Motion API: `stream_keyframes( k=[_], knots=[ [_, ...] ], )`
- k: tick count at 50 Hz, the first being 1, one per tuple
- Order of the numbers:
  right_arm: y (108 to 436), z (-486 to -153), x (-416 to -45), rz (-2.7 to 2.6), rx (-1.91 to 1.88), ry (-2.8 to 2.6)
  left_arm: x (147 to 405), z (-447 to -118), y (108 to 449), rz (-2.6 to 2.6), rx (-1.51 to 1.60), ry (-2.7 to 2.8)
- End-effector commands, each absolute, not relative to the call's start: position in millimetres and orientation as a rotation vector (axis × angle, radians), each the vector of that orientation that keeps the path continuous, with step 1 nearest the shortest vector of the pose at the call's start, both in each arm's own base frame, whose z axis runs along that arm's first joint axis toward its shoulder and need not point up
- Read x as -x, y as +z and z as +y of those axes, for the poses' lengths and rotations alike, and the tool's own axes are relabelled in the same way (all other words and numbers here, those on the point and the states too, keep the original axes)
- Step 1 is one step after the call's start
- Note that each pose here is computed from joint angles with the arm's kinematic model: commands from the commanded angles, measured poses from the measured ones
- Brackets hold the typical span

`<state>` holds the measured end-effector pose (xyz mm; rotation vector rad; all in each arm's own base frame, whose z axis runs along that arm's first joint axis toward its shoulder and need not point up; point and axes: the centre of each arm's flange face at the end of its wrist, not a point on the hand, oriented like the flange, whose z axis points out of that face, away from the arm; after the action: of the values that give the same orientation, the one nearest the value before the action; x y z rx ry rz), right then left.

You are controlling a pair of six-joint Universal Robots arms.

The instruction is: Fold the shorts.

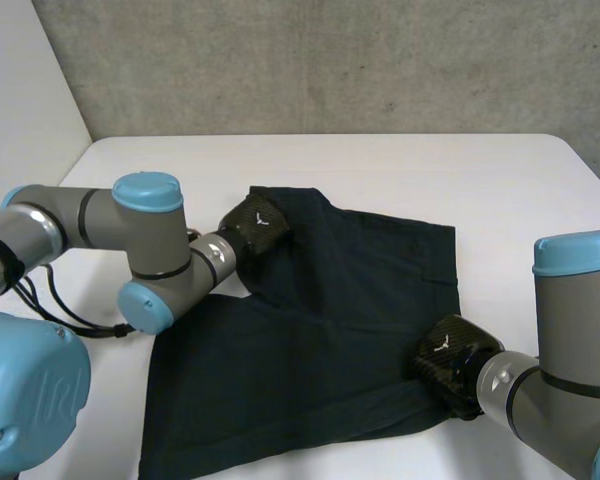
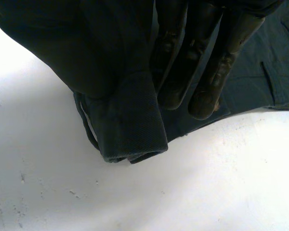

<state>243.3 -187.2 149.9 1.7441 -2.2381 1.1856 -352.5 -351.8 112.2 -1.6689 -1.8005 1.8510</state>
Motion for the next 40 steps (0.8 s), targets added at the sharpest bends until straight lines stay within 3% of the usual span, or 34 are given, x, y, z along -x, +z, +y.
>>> stream_keyframes(
  k=[1, 10, 18, 24, 40],
  knots=[
    [148, -189, -241, -2.242, -1.732, 1.183, 351, -356, 112, -1.825, 1.663, 1.858],
    [148, -188, -242, -2.239, -1.738, 1.184, 325, -367, 125, -2.214, 1.548, 1.977],
    [149, -187, -243, -2.238, -1.740, 1.187, 307, -343, 143, -2.356, 1.347, 1.882],
    [149, -187, -243, -2.238, -1.740, 1.187, 303, -329, 140, -2.429, 1.272, 1.762],
    [148, -186, -240, -2.251, -1.732, 1.174, 290, -329, 138, -2.604, 1.242, 1.704]
  ],
)
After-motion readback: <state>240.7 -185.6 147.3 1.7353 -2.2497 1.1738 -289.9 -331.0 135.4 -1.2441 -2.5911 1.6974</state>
